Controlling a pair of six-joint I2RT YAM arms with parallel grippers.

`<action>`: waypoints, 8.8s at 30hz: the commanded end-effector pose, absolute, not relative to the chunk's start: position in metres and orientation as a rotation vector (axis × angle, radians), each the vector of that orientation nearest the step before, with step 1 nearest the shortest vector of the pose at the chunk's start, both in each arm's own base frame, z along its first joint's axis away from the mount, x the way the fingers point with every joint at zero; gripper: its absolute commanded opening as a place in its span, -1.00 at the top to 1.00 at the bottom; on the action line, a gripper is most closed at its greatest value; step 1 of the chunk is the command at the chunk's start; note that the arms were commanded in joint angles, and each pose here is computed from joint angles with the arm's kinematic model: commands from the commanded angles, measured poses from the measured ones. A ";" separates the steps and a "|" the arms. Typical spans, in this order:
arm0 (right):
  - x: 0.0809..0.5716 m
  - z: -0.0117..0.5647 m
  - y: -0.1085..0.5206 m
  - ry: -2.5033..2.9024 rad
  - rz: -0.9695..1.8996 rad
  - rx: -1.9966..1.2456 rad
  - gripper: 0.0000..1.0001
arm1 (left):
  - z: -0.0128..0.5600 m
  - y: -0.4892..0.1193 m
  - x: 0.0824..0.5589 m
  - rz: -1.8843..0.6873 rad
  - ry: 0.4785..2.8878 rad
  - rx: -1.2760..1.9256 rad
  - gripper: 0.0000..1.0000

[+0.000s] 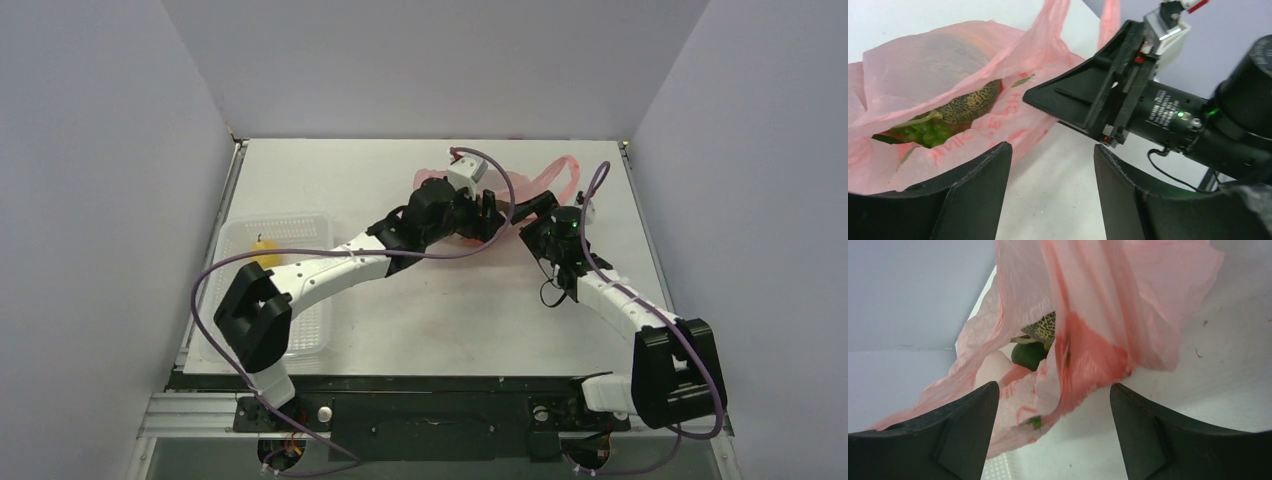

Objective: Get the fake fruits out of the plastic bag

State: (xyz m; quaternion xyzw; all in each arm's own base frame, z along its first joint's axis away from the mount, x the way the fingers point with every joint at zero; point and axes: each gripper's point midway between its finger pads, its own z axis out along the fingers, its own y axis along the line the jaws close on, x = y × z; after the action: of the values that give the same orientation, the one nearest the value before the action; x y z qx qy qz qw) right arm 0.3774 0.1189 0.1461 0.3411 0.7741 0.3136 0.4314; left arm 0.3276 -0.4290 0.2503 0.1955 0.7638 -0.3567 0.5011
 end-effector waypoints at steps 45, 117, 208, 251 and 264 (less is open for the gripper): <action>0.338 0.039 0.113 2.077 0.516 0.616 0.74 | 0.077 -0.341 0.361 -0.665 2.319 0.705 -0.06; 0.362 0.193 0.166 2.010 0.549 0.113 -0.09 | 0.230 -0.367 0.377 -0.942 1.993 0.447 -0.27; 0.390 0.192 0.130 1.832 0.911 0.863 -0.74 | 0.301 -0.385 0.321 -0.877 1.861 0.592 -0.21; 0.361 0.116 0.176 1.951 0.796 0.688 1.00 | 0.147 -0.378 0.416 -0.508 2.074 0.676 0.05; 0.352 0.093 0.188 2.010 0.792 0.637 1.00 | 0.131 -0.388 0.449 -0.422 1.986 0.769 -0.04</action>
State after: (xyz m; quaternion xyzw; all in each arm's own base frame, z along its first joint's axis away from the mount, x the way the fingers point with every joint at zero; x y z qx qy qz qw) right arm 0.3470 0.1776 0.0775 0.2776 0.8182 0.3003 0.4042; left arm 0.4232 -0.3752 0.1063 0.2936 0.8428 -0.1791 0.4140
